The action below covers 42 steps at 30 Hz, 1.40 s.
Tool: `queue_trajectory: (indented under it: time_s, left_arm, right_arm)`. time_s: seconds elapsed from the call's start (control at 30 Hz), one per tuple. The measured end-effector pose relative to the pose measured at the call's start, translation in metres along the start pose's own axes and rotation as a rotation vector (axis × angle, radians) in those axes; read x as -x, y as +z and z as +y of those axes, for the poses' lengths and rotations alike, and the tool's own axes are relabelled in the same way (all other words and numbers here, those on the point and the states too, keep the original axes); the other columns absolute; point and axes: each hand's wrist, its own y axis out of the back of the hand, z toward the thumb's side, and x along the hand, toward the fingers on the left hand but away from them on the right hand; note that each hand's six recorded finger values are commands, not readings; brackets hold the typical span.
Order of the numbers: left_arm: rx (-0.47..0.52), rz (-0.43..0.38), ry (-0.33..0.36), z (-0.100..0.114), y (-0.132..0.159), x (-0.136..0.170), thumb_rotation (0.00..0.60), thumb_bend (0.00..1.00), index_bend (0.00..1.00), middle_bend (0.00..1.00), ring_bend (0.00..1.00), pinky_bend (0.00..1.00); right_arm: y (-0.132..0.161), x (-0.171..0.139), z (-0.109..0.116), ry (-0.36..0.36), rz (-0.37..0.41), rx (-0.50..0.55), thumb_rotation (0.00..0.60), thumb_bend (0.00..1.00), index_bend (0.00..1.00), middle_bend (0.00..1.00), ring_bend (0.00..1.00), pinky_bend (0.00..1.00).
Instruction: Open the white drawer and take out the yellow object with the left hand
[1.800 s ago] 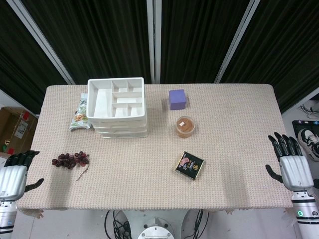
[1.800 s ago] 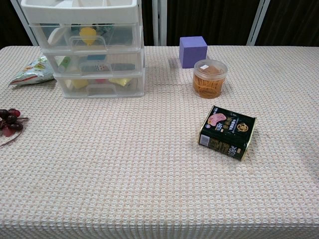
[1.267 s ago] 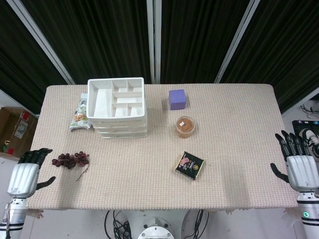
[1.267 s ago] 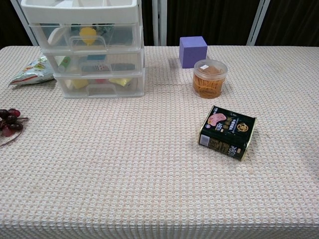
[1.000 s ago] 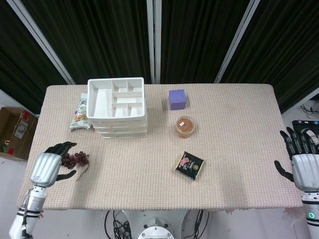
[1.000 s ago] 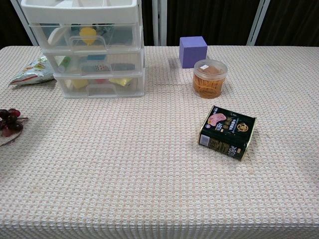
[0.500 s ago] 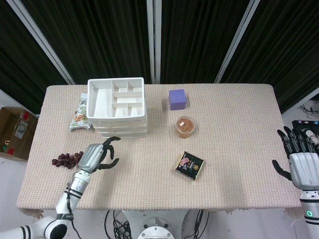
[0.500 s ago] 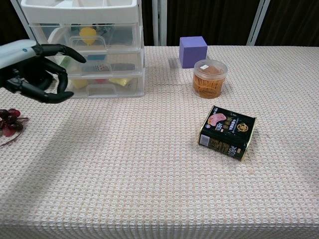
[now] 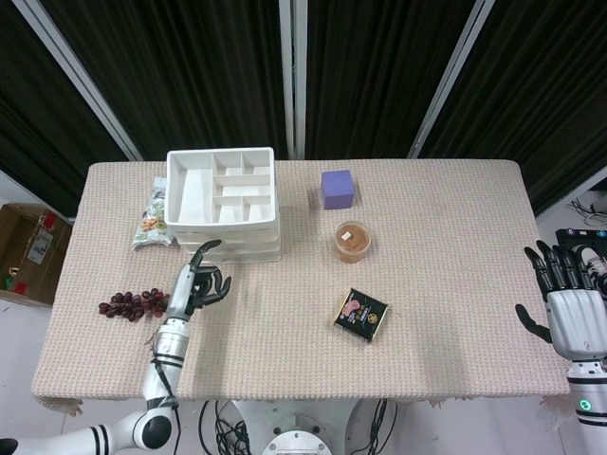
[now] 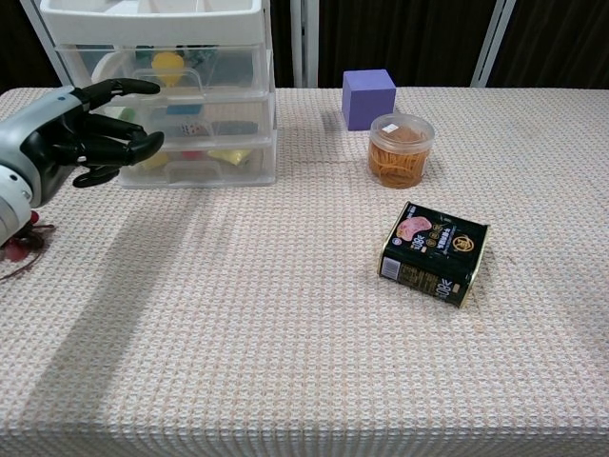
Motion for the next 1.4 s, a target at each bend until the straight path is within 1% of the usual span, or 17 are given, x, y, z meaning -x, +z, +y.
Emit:
queue_trajectory:
  time_s: [0.13, 0.3, 0.5, 0.73, 0.87, 1.03, 1.3, 1.4]
  left_arm:
    - [0.082, 0.000, 0.008, -0.001, 0.000, -0.001, 0.600, 0.38, 0.17, 0.77, 0.91, 1.00]
    - [0.191, 0.002, -0.009, -0.009, 0.001, -0.005, 0.600, 0.38, 0.17, 0.77, 0.91, 1.00]
    - [0.281, -0.016, -0.017, -0.020, 0.004, -0.013, 0.600, 0.38, 0.17, 0.77, 0.91, 1.00]
    - [0.328, -0.038, -0.044, -0.031, 0.009, -0.021, 0.600, 0.38, 0.19, 0.77, 0.91, 1.00]
    - [0.348, -0.033, -0.061, -0.036, 0.009, -0.024, 0.600, 0.38, 0.19, 0.77, 0.91, 1.00]
    - [0.364, -0.027, -0.078, -0.040, 0.009, -0.027, 0.600, 0.38, 0.23, 0.77, 0.91, 1.00]
    - [0.422, -0.020, -0.086, -0.041, 0.009, -0.031, 0.600, 0.41, 0.35, 0.78, 0.91, 1.00]
    - [0.426, -0.023, -0.087, -0.040, 0.009, -0.032, 0.600, 0.42, 0.40, 0.78, 0.91, 1.00]
  right_arm:
    - [0.000, -0.001, -0.002, 0.005, -0.003, 0.000, 0.600, 0.19, 0.00, 0.00, 0.00, 0.00]
    - [-0.001, -0.002, -0.002, 0.007, -0.009, 0.000, 0.600, 0.19, 0.00, 0.00, 0.00, 0.00]
    - [-0.002, -0.003, -0.002, 0.009, -0.016, -0.003, 0.600, 0.19, 0.00, 0.00, 0.00, 0.00]
    - [-0.006, -0.006, -0.003, 0.015, -0.031, -0.004, 0.600, 0.19, 0.00, 0.00, 0.00, 0.00]
    - [-0.008, -0.007, -0.004, 0.019, -0.038, -0.004, 0.600, 0.19, 0.00, 0.00, 0.00, 0.00]
    - [-0.011, -0.008, -0.006, 0.027, -0.046, -0.004, 0.600, 0.19, 0.00, 0.00, 0.00, 0.00]
    - [-0.012, -0.008, -0.007, 0.033, -0.052, -0.004, 0.600, 0.19, 0.00, 0.00, 0.00, 0.00]
    - [-0.012, -0.008, -0.008, 0.036, -0.052, -0.004, 0.600, 0.19, 0.00, 0.00, 0.00, 0.00]
